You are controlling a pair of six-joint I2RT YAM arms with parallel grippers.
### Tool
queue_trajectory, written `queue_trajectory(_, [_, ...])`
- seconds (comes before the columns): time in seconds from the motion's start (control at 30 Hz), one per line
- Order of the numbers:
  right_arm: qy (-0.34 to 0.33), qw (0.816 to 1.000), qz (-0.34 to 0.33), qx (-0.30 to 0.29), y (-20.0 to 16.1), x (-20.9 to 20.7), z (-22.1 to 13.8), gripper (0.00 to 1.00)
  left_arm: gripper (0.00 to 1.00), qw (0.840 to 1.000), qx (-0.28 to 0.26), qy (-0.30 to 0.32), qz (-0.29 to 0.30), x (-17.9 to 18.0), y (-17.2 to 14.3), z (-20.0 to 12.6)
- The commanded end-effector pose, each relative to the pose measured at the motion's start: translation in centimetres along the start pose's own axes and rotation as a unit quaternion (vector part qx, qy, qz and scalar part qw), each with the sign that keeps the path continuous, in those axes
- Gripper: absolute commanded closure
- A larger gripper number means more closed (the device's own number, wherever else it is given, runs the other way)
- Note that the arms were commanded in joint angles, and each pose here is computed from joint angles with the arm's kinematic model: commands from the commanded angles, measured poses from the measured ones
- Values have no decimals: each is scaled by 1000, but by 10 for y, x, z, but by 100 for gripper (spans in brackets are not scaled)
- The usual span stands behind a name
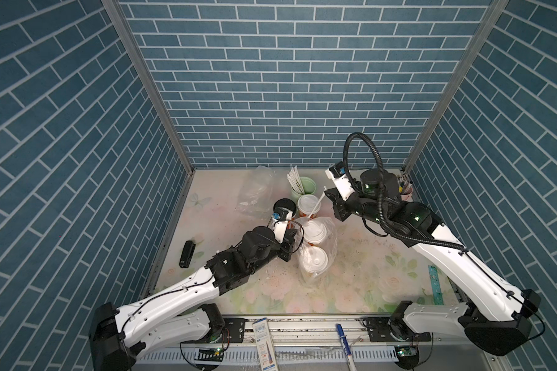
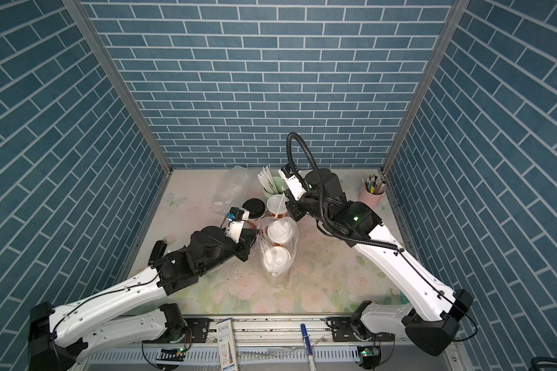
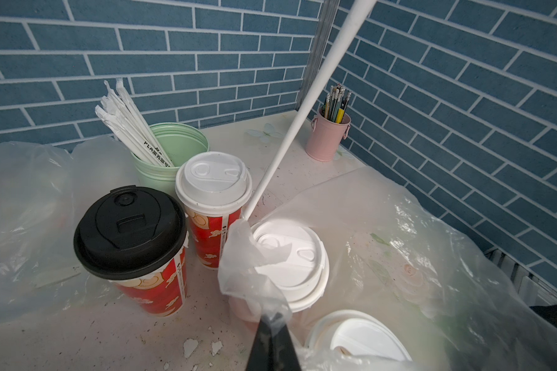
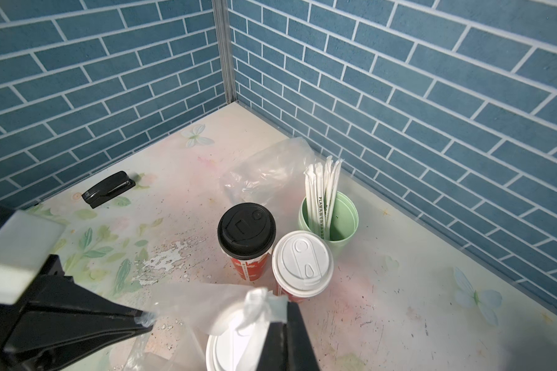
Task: Pack milk tea into plastic carrier bags
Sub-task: Place the straw in the plastic carrier bag.
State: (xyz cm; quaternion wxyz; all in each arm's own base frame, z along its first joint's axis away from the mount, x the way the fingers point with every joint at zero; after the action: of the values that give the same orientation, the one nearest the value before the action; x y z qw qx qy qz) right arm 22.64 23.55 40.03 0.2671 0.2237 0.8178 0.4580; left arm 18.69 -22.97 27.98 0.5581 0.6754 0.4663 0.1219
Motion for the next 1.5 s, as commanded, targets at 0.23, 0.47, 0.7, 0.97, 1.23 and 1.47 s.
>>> queue_trajectory(0.23, [11, 999, -13, -47, 17, 2, -34, 100, 100, 1000, -15, 14, -13, 0, 9, -2])
queue_trajectory(0.47, [59, 997, 1, -42, 16, 13, -38, 100, 100, 1000, -16, 14, -14, -1, 10, -1])
queue_trajectory(0.7, [81, 996, 6, -22, 10, 19, -22, 100, 100, 1000, -18, 13, -15, -1, 11, -3])
queue_trajectory(0.97, [35, 998, 13, -41, 8, 11, -8, 100, 100, 1000, -20, 4, -16, -2, 11, -6])
queue_trajectory(1.23, [9, 998, 16, -54, 4, 7, 4, 100, 100, 1000, -18, -6, -16, -4, 11, -6])
queue_trajectory(1.47, [-7, 1000, 5, -29, -5, 5, 8, 100, 100, 1000, -21, -7, -16, -4, 11, -9])
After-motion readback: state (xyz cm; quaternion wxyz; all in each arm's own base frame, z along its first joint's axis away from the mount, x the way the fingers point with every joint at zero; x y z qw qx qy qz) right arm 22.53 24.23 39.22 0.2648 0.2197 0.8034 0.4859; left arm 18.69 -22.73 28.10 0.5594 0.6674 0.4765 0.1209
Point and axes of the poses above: each gripper's point midway between its finger pads, its own z axis out along the fingers, its own x axis along the line the jaws close on, y = z × x, the point moved 6 cm from there along -z, back along the fingers, and after that the axes turned 9 degrees about -z, right-handed, at the moved point
